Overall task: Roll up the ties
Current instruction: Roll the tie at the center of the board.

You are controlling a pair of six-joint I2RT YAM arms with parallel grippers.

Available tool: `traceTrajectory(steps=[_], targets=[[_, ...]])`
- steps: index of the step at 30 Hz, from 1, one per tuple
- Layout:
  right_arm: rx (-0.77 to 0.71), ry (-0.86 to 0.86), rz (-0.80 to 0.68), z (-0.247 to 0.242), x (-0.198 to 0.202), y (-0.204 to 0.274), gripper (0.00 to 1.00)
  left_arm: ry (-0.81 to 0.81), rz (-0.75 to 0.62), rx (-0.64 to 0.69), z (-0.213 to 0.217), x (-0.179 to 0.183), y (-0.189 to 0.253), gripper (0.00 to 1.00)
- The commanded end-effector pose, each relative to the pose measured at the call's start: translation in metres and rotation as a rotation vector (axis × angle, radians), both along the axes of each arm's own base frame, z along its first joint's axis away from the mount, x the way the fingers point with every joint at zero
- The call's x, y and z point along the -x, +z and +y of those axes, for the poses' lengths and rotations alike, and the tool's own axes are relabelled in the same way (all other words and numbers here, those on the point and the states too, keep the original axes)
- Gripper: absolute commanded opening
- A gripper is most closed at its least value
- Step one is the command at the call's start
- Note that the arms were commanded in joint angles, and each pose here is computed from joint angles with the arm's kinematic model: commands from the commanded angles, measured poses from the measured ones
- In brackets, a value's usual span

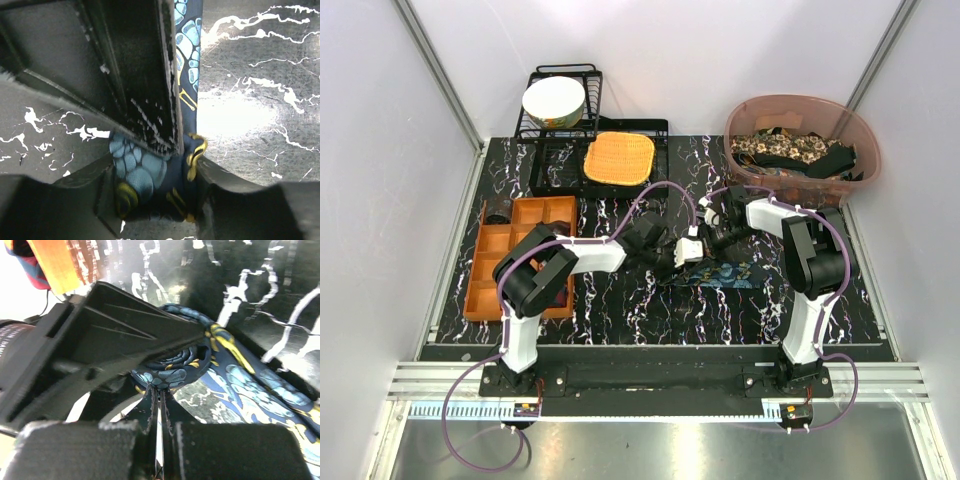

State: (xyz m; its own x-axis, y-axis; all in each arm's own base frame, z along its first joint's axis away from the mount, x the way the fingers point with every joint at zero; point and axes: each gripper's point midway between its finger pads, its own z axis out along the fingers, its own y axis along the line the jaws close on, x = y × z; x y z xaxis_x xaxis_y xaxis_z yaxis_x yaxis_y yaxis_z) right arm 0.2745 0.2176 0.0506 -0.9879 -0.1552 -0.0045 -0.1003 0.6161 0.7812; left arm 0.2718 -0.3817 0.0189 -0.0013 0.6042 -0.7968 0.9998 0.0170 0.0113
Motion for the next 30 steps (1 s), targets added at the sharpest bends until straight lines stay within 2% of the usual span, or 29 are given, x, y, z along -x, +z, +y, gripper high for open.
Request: traceTrajectory(steps=[1, 11, 18, 22, 25, 26, 30], targets=[[0.236, -0.028, -0.024, -0.033, -0.004, -0.043, 0.00, 0.004, 0.149, -0.110, 0.035, 0.032, -0.043, 0.52], [0.350, -0.046, -0.002, -0.055, -0.005, -0.059, 0.00, -0.026, 0.163, 0.077, 0.000, 0.023, -0.022, 0.56], [0.403, -0.046, 0.020, -0.064, -0.006, -0.068, 0.00, -0.019, 0.162, 0.144, -0.018, 0.015, -0.015, 0.56], [0.409, -0.045, 0.032, -0.066, -0.006, -0.072, 0.00, -0.029, 0.162, 0.134, -0.020, 0.015, -0.023, 0.48], [0.416, -0.044, 0.025, -0.066, -0.007, -0.074, 0.00, -0.025, 0.165, 0.116, -0.016, 0.017, -0.027, 0.47], [0.410, -0.045, 0.030, -0.066, -0.007, -0.074, 0.00, -0.023, 0.172, 0.104, -0.014, 0.019, -0.029, 0.43], [0.275, -0.034, 0.035, -0.049, -0.008, -0.054, 0.00, 0.005, 0.173, -0.011, 0.001, 0.020, -0.040, 0.32]])
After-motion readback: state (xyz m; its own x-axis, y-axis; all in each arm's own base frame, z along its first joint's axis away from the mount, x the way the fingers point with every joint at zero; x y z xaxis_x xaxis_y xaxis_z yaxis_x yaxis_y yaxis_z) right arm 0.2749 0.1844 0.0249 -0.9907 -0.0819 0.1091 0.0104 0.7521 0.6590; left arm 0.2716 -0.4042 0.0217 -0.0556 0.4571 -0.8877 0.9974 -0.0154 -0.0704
